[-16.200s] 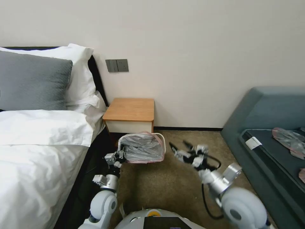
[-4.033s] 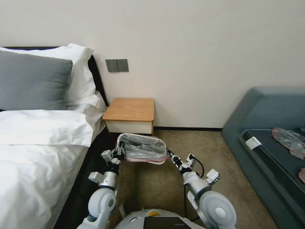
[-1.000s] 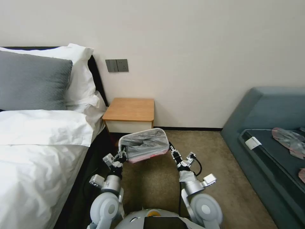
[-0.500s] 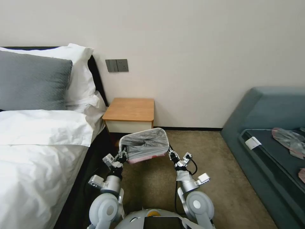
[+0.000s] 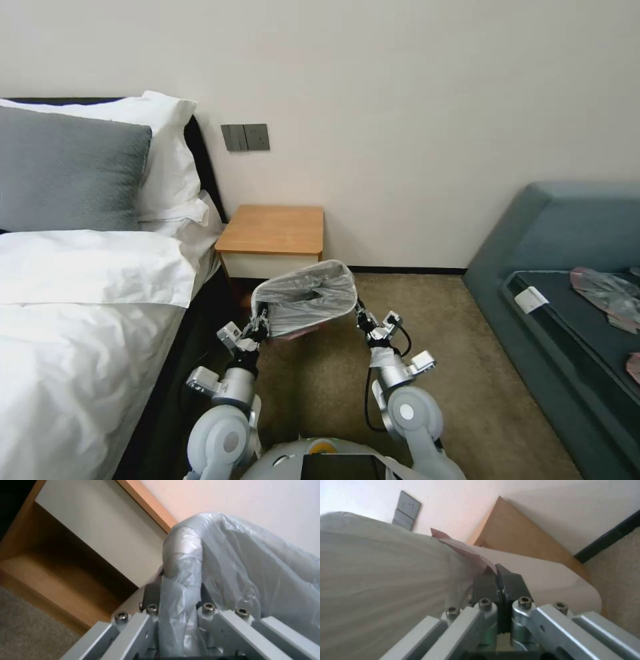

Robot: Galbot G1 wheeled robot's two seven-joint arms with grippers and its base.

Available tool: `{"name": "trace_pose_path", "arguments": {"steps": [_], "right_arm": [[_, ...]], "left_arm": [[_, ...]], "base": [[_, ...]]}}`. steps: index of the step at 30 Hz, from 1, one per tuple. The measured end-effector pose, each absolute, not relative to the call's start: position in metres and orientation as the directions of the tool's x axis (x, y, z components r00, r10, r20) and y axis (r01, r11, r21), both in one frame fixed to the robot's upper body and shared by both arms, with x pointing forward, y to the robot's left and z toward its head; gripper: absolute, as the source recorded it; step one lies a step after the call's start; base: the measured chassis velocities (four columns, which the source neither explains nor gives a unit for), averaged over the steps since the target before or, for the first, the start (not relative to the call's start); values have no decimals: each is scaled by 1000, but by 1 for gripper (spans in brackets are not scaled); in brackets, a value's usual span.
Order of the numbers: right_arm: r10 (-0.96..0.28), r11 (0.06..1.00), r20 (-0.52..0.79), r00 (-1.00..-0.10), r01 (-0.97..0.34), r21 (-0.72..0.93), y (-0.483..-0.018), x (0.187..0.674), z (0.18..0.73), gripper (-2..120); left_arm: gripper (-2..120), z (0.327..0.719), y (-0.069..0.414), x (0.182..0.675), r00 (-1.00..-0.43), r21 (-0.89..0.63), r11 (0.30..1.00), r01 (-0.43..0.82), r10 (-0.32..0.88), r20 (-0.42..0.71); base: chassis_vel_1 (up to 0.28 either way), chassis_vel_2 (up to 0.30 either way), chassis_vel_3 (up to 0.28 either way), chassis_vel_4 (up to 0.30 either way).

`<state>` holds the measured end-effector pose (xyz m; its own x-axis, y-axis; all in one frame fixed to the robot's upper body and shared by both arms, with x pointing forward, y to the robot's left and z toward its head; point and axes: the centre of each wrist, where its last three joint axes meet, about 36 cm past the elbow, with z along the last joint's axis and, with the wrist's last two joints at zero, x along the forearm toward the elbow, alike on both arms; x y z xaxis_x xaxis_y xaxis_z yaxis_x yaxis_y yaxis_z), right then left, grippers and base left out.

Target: Pick up the garbage bag from the table and place it over the trash can.

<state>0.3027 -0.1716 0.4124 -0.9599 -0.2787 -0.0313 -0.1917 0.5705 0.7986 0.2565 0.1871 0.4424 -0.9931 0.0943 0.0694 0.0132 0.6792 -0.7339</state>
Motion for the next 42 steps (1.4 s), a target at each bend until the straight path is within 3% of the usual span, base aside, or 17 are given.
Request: {"name": "trace_pose_path", "arguments": {"steps": [7, 11, 22, 25, 27, 29, 31, 33, 34, 35, 37, 42], "right_arm": [[-279, 583, -13, -960, -180, 792, -175, 303, 414, 3], [-291, 608, -20, -956, -201, 768, -186, 286, 418, 23], [-309, 662, -74, -948, -270, 699, -219, 258, 435, 59], [-343, 715, -154, -927, -364, 597, -239, 263, 482, 73], [-359, 733, -167, -918, -388, 559, -242, 265, 490, 77], [-443, 789, -195, -875, -484, 378, -247, 275, 513, 86], [-482, 794, -197, -854, -521, 313, -246, 277, 521, 92], [-495, 794, -196, -846, -532, 293, -245, 278, 523, 93], [-636, 751, -137, -759, -650, 117, -241, 285, 541, 87], [-636, 751, -137, -759, -650, 117, -241, 285, 541, 87], [-749, 662, -43, -661, -748, -41, -233, 298, 548, 78], [-838, 525, 61, -542, -832, -177, -215, 314, 554, 60]], "left_arm": [[5, 442, 190, 257, -994, -723, 691, 20, 94, 63], [4, 434, 197, 264, -996, -678, 735, 22, 78, 53], [3, 441, 209, 277, -998, -639, 769, 3, 46, 50], [3, 441, 211, 276, -996, -583, 813, 10, 57, 63], [3, 440, 211, 276, -996, -566, 825, 13, 59, 64], [3, 435, 211, 276, -995, -513, 858, 29, 72, 64], [3, 434, 211, 276, -995, -493, 869, 35, 76, 64], [3, 434, 211, 276, -995, -486, 873, 37, 78, 64], [3, 430, 211, 276, -993, -433, 899, 65, 100, 60], [3, 430, 211, 276, -993, -433, 899, 65, 100, 60], [3, 427, 211, 276, -991, -389, 917, 88, 119, 58], [3, 423, 210, 274, -989, -337, 935, 108, 136, 60]], "base": [[0, 0, 0, 0], [0, 0, 0, 0], [0, 0, 0, 0], [0, 0, 0, 0], [0, 0, 0, 0], [0, 0, 0, 0], [0, 0, 0, 0], [0, 0, 0, 0], [0, 0, 0, 0], [0, 0, 0, 0], [0, 0, 0, 0], [0, 0, 0, 0]]}}
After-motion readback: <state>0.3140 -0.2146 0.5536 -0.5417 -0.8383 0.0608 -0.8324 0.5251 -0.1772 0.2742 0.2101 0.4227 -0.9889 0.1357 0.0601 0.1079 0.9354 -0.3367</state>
